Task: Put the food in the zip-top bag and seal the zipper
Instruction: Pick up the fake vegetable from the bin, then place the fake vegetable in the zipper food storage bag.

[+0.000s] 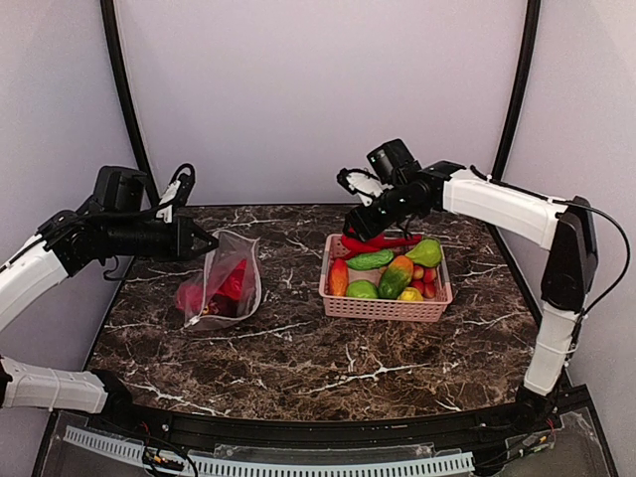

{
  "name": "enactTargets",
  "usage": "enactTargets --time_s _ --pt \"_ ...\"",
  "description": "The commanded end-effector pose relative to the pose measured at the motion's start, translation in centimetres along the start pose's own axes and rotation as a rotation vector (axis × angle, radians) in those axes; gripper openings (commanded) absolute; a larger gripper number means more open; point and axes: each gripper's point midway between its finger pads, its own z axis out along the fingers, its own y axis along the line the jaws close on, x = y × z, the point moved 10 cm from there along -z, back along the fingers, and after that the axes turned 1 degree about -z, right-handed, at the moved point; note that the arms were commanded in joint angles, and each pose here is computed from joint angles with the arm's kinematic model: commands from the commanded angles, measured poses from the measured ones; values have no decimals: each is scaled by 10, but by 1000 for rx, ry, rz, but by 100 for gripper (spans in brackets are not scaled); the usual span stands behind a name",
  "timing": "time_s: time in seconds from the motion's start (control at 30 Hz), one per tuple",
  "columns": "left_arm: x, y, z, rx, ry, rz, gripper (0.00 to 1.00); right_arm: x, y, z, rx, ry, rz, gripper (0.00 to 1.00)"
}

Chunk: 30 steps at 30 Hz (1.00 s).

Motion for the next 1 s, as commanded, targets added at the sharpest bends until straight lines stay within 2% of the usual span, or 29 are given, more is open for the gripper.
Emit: enactTargets --time_s 0.0,0.1,0.27,0.6,0.8,0.97 --pt "-13 -14 1 97 -22 37 1 -3 -1 -11 -31 -67 56 48" --pt "-16 -20 6 119 -22 40 1 -6 0 -29 -51 -106 78 48" --pt "-18 -29 16 152 -21 43 1 -12 16 -74 -181 -233 108 48" --pt "-19 -49 31 213 -19 57 1 -17 91 -161 -560 -566 75 48" --pt "-20 -50 31 215 -25 55 1 -18 136 -159 -714 -676 51 48" --pt "-19 -48 25 192 -33 56 1 -9 168 -135 -828 -667 73 48"
